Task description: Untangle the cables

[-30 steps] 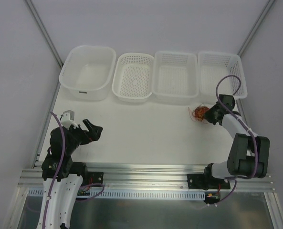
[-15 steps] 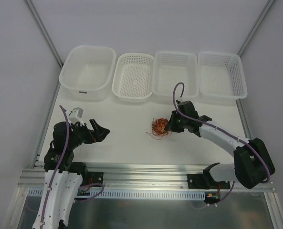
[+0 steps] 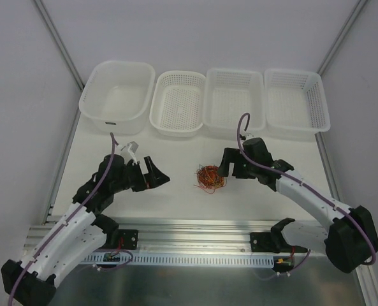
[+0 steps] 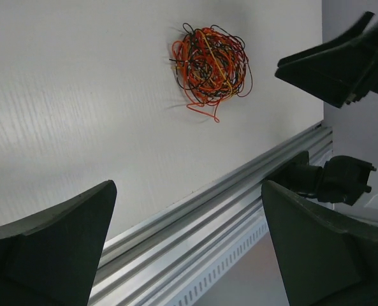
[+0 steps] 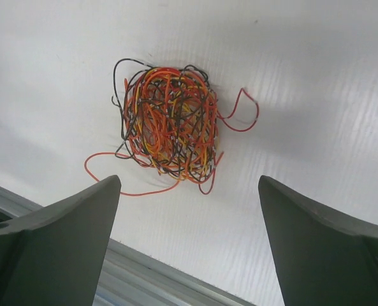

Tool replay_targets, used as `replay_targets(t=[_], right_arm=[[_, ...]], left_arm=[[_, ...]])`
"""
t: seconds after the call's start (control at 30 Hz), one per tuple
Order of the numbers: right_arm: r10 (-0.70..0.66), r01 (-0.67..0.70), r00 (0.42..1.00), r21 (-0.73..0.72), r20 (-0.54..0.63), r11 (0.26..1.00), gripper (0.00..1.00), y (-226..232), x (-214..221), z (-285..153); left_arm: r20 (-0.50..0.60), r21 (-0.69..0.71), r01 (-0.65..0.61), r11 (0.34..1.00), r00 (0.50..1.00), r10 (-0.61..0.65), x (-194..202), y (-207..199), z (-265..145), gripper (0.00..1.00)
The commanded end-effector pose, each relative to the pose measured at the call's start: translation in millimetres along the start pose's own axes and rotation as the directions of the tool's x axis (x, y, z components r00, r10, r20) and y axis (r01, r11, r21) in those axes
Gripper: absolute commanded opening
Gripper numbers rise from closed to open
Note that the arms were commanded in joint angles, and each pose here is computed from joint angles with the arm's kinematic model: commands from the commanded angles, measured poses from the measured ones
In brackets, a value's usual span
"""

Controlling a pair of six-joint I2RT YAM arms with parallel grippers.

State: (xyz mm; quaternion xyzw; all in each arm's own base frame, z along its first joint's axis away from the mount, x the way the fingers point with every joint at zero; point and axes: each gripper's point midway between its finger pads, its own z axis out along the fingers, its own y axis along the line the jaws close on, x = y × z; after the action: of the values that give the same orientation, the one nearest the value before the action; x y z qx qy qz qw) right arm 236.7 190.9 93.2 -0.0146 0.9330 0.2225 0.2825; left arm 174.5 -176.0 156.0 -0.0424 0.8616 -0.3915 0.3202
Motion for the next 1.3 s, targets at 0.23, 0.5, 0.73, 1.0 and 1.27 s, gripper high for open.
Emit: replay_targets(t=[0.23,0.5,0.73,1.0,1.27], right_arm=[[-0.163,0.15,0.982,0.139,0.09,0.979,0.98,-26,-15,-45],[-0.195,0.189,0.978,0.089,0.07,0.978,0.97,-15,-17,-42],[-0.205,0.201,0.976,0.065,0.074,0.977,0.97,-9,-20,-36],[-0.215,0.216,0.976,-0.015,0.022,0.976,0.97,7,-11,-17],[-0.226,0.225,0.974,-0.045,-0.022,0.973,0.97,27,-10,10]], left_arm=[[0.149,-0.196,0.233,0.952,0.967,-0.206,7,-44,73,0.99],[0.144,-0.351,0.282,0.893,0.959,-0.246,40,-40,130,0.92],[0.064,-0.424,0.27,0.864,0.961,-0.269,74,-32,157,0.73],[0.038,-0.437,0.24,0.867,0.968,-0.249,82,-27,162,0.42],[0.003,-0.415,0.165,0.895,0.984,-0.18,80,-30,157,0.0]])
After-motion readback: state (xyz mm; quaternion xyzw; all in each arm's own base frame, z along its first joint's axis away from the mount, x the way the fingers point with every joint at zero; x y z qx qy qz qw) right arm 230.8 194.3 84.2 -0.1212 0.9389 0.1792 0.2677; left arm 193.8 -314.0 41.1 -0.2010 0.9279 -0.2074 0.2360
